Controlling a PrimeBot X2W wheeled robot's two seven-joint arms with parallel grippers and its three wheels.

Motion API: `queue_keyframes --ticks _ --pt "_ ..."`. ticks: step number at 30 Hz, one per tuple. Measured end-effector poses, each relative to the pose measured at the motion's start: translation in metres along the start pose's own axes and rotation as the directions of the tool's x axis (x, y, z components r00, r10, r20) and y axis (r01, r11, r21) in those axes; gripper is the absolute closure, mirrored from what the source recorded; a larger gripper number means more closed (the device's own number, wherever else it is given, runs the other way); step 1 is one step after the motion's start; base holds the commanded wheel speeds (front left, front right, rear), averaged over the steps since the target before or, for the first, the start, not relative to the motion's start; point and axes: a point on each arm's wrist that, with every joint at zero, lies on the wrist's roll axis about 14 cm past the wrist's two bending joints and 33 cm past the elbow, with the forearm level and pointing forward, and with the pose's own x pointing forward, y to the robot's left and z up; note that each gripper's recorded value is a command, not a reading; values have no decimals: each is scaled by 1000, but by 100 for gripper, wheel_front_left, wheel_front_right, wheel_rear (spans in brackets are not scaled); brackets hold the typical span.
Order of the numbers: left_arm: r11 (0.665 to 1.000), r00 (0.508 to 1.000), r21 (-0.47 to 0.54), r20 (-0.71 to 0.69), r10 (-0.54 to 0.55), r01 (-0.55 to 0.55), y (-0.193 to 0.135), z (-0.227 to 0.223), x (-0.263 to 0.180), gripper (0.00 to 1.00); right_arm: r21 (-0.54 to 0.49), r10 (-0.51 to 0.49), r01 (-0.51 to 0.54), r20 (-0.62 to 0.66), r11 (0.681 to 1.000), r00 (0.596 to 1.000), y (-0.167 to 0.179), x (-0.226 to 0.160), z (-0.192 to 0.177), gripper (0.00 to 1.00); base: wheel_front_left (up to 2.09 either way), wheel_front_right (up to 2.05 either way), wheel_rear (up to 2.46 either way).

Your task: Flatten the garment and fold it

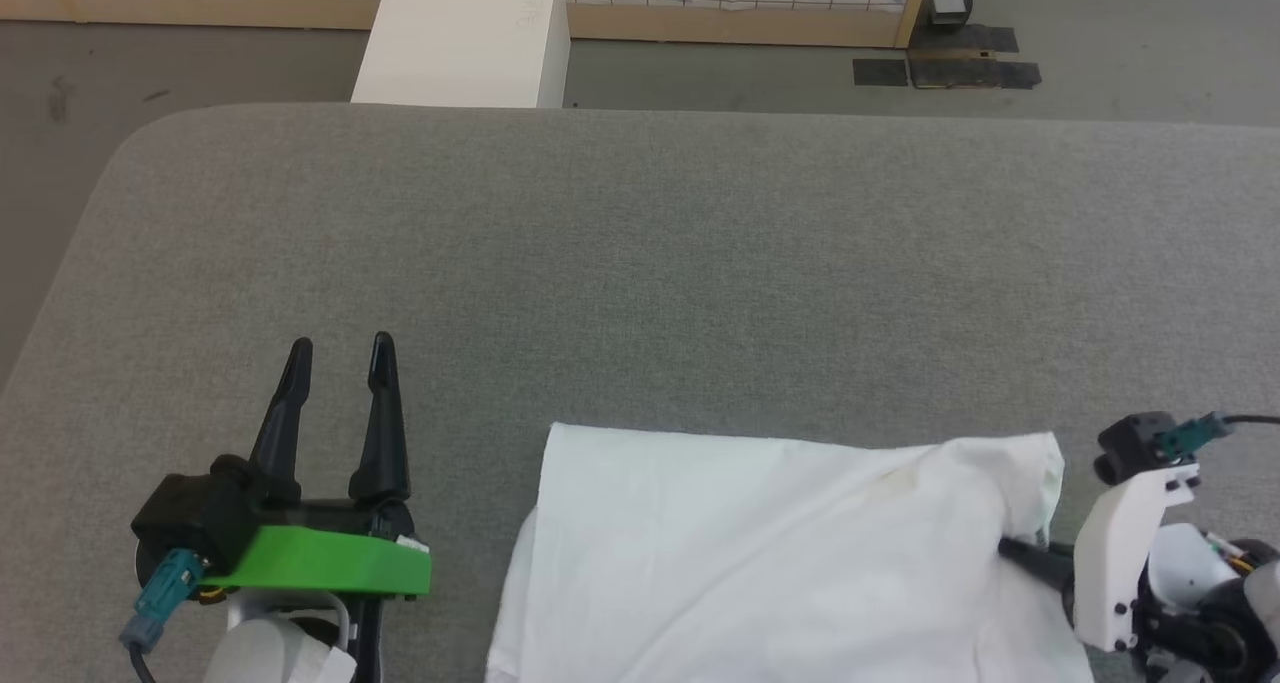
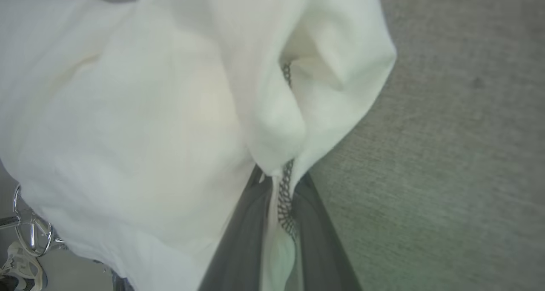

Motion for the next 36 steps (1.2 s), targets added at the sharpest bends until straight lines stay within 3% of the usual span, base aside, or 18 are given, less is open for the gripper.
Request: queue_keyframes --ticks 1,7,19,28,36 --pt "1000 1000 -5 -3 -1 1 -1 -2 0 0 13 -49 48 39 999 998 -19 -6 18 100 0 0 0" --pt "1000 1000 -8 -9 2 -2 0 -4 1 0 51 -175 172 69 984 982 -66 -24 39 100 0 0 0" --pt "1000 1000 -7 -1 -3 3 -1 -1 0 0 59 -390 388 25 920 921 -128 -58 37 100 0 0 0" --pt "1000 1000 -17 14 -26 26 -8 6 -6 0 -128 -380 372 -46 920 924 -90 -76 41 100 0 0 0" --pt "998 999 -33 23 -48 49 -17 9 -9 0 -264 -201 175 -72 949 977 -4 -81 41 100 0 0 0"
